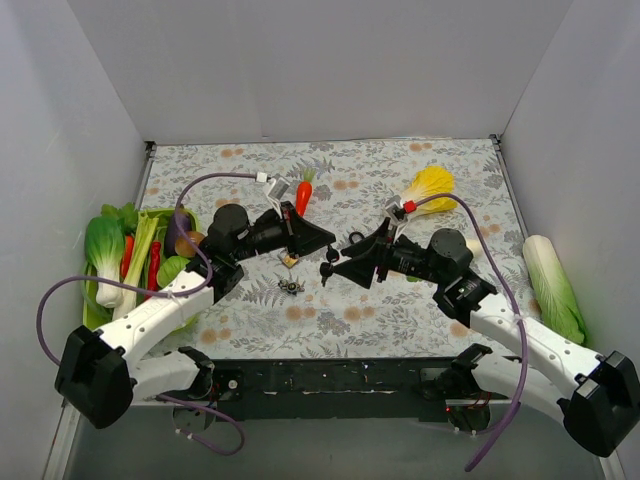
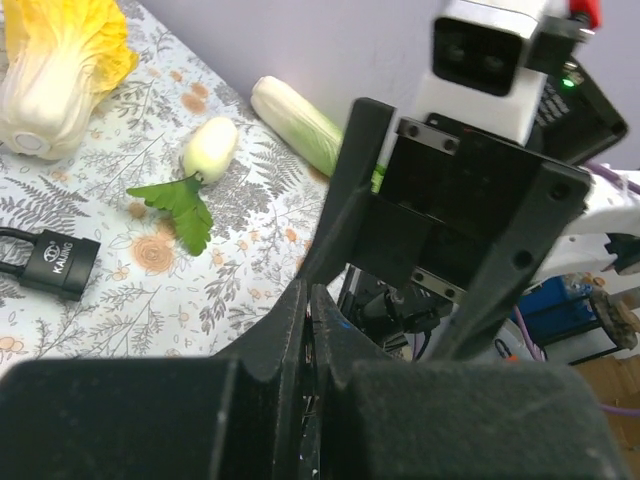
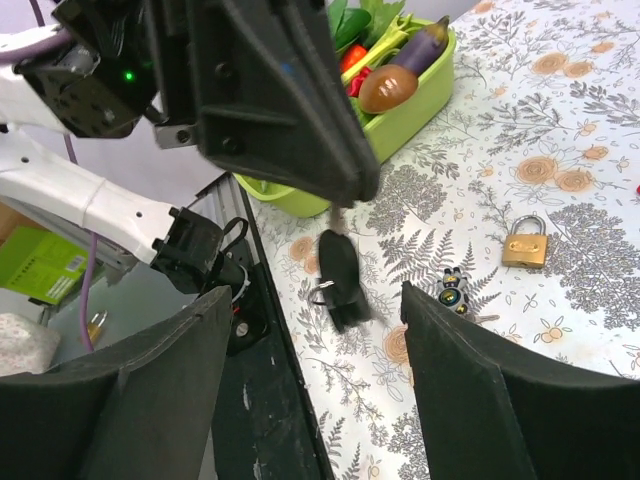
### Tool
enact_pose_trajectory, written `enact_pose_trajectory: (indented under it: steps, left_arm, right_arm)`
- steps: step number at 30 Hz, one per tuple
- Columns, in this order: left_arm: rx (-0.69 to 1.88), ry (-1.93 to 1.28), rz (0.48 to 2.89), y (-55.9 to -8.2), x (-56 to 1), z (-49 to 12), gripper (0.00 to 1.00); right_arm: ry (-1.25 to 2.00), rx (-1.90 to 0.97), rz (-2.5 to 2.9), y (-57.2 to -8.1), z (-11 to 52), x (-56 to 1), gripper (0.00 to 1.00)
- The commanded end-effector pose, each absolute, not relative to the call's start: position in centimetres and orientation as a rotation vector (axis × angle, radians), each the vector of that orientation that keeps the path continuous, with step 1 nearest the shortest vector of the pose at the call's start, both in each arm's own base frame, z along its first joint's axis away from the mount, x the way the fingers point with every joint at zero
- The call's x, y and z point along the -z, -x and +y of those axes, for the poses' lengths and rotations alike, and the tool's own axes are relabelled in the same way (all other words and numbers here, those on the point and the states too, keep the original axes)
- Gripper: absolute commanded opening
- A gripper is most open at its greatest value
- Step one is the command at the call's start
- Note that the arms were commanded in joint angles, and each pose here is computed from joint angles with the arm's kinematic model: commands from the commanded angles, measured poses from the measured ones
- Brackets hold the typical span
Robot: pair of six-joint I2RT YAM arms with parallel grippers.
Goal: Unlock with the key
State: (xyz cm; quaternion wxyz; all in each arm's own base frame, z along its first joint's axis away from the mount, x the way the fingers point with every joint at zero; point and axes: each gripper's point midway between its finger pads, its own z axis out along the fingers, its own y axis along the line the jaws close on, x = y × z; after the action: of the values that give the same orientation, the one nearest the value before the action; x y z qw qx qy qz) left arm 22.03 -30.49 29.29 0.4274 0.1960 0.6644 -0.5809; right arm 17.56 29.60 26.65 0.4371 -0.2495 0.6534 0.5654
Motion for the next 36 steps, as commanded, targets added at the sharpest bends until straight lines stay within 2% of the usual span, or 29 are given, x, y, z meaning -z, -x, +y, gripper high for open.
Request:
enact_pose_trajectory:
  steps: [1,18,27,36]
  left_arm:
    - [1.436,-0.543,1.769,-22.5,-28.6,-31.0,0.00]
    - [1.621,-0.664,1.680,-19.4,-29.7,-31.4,0.00]
    - [1.677,-0.733,1.637,-18.0,-29.8,-31.3,0.00]
    - [1.667,-0.737,1.635,-18.1,-29.4,-31.2,0.00]
  right_arm:
    - [0.660,-1.344,1.556,-17.5,29.0,-27.6,0.76]
    - [0.666,-1.419,1.563,-17.2,29.7,-25.3,0.76]
    - [0.643,-1.448,1.522,-17.1,29.8,-25.8,0.71]
    - [0.658,-1.523,1.493,-16.5,30.3,-26.1,0.57]
